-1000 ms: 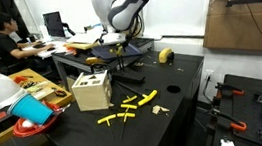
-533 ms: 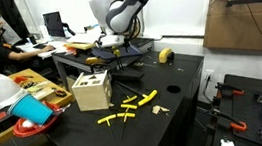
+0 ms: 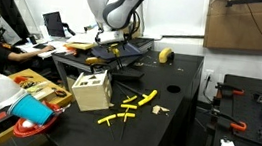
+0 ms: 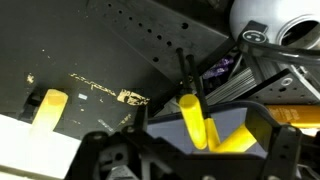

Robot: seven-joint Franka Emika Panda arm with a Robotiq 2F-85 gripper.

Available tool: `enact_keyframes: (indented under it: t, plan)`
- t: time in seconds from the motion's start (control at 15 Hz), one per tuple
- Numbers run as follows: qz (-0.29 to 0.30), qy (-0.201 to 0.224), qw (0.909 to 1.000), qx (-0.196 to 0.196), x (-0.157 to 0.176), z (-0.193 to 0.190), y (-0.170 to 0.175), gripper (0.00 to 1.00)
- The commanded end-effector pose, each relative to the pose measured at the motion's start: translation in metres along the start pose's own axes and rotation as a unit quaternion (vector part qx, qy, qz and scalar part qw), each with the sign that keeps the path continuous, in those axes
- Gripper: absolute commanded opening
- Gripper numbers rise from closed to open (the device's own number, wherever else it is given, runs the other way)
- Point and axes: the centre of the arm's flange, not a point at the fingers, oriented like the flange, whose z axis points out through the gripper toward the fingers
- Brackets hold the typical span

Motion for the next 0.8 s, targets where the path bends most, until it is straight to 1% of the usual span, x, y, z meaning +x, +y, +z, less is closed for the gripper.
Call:
enact_keyframes:
  t: [0.0, 0.07, 0.2, 0.4, 0.53, 0.73]
  plan:
    - [-0.070, -0.043, 0.9961, 0.031, -0.004, -0.043, 0.015, 1.00]
    - [-0.091, -0.056, 0.9935, 0.039, -0.006, -0.052, 0.015, 1.00]
    - [-0.134, -0.068, 0.9860, 0.072, -0.008, -0.068, 0.013, 1.00]
    - [-0.197, -0.070, 0.9688, 0.134, -0.004, -0.085, 0.010, 1.00]
    - [-0.230, -0.070, 0.9542, 0.177, 0.001, -0.092, 0.010, 1.00]
    - [-0.279, -0.079, 0.9267, 0.239, 0.006, -0.095, 0.010, 1.00]
